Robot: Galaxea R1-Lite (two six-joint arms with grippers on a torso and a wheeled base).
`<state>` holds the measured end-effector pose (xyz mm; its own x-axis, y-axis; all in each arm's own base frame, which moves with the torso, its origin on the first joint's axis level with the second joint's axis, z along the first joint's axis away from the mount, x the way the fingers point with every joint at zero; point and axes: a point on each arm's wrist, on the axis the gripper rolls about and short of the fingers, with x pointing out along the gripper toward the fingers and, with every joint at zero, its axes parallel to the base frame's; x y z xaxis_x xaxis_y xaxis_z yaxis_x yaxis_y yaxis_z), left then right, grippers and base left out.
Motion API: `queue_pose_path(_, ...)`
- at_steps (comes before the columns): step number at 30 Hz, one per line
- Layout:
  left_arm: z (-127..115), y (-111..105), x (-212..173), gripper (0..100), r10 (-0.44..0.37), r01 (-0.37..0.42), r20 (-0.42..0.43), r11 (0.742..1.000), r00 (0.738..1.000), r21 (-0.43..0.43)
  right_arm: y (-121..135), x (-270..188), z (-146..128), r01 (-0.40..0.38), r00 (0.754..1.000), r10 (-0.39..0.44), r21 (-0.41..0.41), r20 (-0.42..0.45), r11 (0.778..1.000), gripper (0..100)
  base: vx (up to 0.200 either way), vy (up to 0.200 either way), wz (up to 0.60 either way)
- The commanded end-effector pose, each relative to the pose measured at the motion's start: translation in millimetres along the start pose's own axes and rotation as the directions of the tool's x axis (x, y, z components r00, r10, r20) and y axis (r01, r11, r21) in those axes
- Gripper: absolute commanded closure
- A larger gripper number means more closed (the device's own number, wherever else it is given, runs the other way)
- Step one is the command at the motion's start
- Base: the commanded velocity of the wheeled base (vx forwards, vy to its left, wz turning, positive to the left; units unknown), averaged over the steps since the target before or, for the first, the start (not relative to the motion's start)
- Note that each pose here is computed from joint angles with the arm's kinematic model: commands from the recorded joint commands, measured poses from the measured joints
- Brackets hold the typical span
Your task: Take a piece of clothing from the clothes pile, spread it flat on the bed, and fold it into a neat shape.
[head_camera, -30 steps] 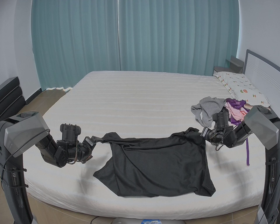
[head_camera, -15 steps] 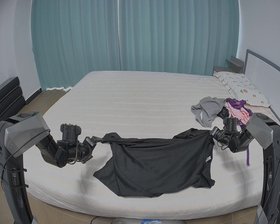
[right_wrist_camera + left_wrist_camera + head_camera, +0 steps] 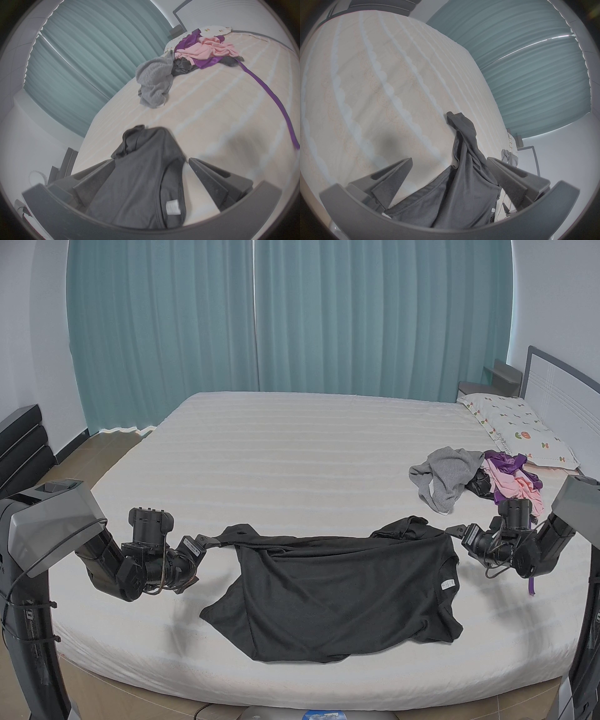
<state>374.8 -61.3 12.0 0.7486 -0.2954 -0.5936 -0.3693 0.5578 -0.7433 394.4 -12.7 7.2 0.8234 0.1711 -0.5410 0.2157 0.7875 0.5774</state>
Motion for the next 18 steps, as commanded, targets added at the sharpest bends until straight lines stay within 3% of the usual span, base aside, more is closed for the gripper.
queue_pose_path(1,-5.5,3.3,-9.2,0,0.014,-0.014,-0.016,1.000,1.000,-0.003,10.9,-65.1,-12.5,-0.059,0.998,0.059,-0.001,-0.032,0.998,0,0.000,0.000,0.00)
queue_pose_path(6,-7.7,0.6,-17.2,0,0.005,-0.005,-0.022,1.000,1.000,0.000,-0.8,-94.9,-40.0,-0.032,0.995,0.033,0.019,-0.089,0.999,0,0.000,0.000,0.00)
queue_pose_path(13,-17.0,0.4,-19.6,0,-0.003,0.003,-0.035,1.000,0.999,0.014,-23.2,-90.8,-55.6,-0.051,0.985,0.065,0.092,-0.159,0.995,0,0.000,0.000,0.00)
queue_pose_path(18,-21.9,4.4,-21.8,0,-0.004,0.004,-0.032,1.000,0.999,0.024,-23.0,-93.6,-56.4,-0.071,0.988,0.082,0.084,-0.131,0.994,0,-0.200,0.000,0.00)
